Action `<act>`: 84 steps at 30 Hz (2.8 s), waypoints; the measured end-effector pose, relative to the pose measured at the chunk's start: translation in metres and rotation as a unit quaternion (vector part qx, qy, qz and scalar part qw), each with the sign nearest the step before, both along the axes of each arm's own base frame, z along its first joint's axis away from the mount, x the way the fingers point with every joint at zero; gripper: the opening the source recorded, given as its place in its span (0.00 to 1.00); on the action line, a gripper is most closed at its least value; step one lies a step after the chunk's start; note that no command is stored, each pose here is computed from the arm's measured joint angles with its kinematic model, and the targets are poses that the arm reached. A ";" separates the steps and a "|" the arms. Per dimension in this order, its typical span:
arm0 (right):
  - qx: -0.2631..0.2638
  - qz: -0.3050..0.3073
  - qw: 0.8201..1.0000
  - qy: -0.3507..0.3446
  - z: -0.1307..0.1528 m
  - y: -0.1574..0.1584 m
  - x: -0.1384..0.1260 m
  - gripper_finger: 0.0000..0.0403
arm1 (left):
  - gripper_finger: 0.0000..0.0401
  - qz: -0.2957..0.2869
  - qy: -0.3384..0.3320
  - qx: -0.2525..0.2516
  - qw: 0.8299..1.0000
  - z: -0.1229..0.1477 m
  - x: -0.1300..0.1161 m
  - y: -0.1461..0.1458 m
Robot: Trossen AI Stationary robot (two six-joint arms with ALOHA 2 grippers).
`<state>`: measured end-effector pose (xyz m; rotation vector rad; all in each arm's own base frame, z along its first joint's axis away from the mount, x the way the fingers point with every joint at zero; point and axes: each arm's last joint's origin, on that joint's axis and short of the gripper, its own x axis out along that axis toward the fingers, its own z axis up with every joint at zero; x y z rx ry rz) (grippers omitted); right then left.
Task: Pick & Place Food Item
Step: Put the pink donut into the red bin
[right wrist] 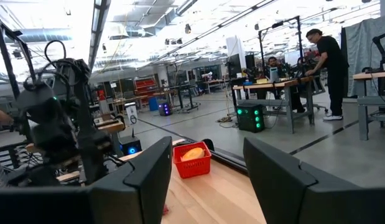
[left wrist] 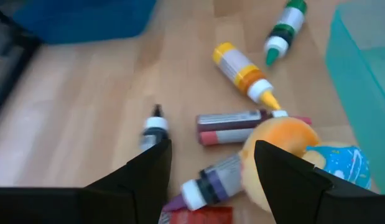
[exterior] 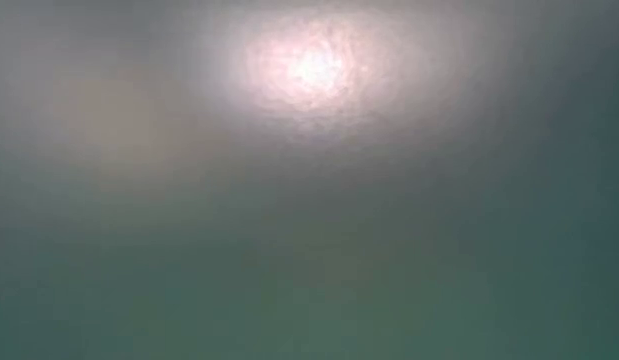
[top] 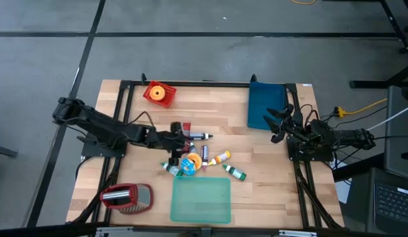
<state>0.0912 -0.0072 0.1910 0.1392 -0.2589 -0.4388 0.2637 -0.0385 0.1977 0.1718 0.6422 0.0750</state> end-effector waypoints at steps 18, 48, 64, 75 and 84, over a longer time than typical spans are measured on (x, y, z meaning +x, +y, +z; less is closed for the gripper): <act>-0.002 0.013 1.000 -0.001 0.000 0.001 0.000 0.51 | 0.56 -0.145 0.171 0.003 0.975 -0.015 0.067 -0.004; -0.002 0.013 1.000 -0.001 0.000 0.001 0.000 0.51 | 0.37 -0.113 0.194 -0.010 0.974 -0.019 0.067 0.001; -0.001 0.013 1.000 -0.001 0.000 0.001 0.000 0.51 | 0.02 -0.077 0.184 -0.009 0.980 -0.019 0.069 0.012; 0.000 0.013 1.000 -0.002 0.000 0.001 0.000 0.51 | 0.03 0.009 0.089 0.030 0.996 0.041 0.048 0.036; 0.000 0.013 1.000 -0.001 0.000 0.001 0.000 0.51 | 0.04 0.152 0.130 0.073 0.977 0.064 0.011 0.080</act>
